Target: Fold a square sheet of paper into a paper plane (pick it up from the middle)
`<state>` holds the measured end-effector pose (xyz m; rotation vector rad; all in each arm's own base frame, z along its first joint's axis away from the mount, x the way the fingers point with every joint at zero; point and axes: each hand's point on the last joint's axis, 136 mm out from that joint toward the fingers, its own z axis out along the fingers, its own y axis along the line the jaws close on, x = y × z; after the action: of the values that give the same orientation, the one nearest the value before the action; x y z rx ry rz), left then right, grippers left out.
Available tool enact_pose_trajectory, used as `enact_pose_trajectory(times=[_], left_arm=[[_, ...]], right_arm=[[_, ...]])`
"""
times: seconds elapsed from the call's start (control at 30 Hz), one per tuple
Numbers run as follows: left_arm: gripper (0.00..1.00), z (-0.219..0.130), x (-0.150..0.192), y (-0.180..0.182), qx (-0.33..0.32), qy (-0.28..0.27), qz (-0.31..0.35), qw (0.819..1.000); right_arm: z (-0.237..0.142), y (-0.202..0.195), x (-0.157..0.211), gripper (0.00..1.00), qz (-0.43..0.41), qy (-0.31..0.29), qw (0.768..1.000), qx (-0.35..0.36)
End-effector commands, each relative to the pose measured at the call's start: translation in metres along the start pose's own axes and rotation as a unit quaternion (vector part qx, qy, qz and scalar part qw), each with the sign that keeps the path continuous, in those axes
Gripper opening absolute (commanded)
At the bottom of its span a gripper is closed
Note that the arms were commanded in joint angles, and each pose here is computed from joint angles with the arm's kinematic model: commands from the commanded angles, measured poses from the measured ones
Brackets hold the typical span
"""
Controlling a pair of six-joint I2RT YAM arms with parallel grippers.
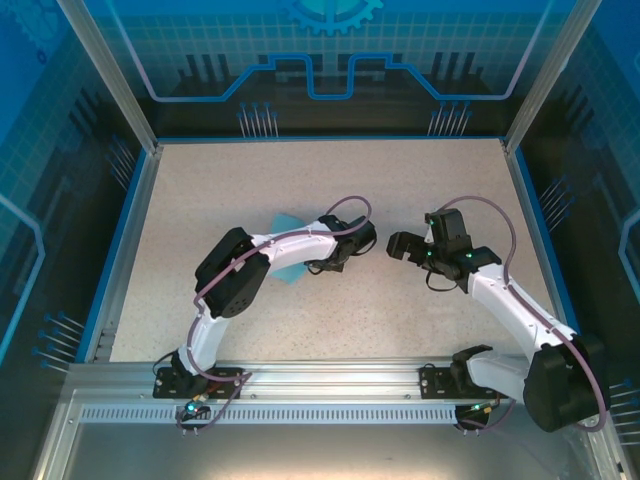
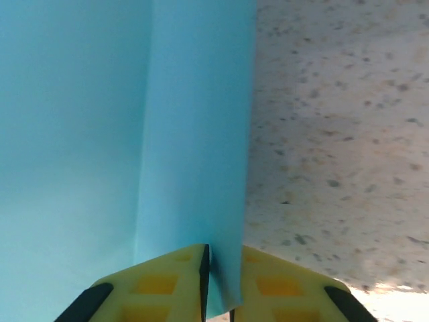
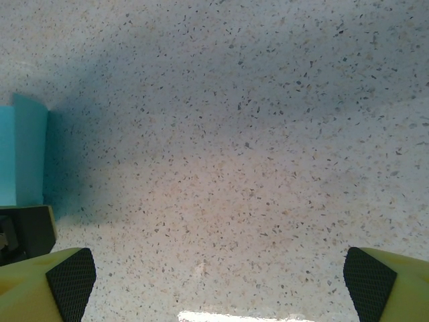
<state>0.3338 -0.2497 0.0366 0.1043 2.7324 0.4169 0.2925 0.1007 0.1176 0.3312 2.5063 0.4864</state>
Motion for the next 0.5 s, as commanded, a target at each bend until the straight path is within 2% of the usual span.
enact_pose_trajectory(times=[0.0, 0.2, 0.33, 0.47], left_arm=[[0.26, 0.001, 0.001, -0.019, 0.043, 0.013, -0.006, 0.999], [0.39, -0.025, -0.003, -0.036, 0.131, 0.014, -0.013, 0.991], [0.5, -0.066, -0.014, -0.042, 0.223, -0.004, -0.029, 0.974], [0.56, -0.094, -0.019, -0.027, 0.282, -0.02, -0.056, 0.958]], right_arm=[[0.003, -0.007, 0.005, 1.0, 0.013, 0.014, 1.0, 0.004], [0.006, -0.003, 0.005, 1.0, 0.001, 0.026, 1.0, -0.003], [0.008, 0.014, 0.005, 0.99, -0.019, 0.036, 0.998, -0.042], [0.011, 0.04, 0.012, 0.98, -0.057, 0.052, 0.994, -0.071]])
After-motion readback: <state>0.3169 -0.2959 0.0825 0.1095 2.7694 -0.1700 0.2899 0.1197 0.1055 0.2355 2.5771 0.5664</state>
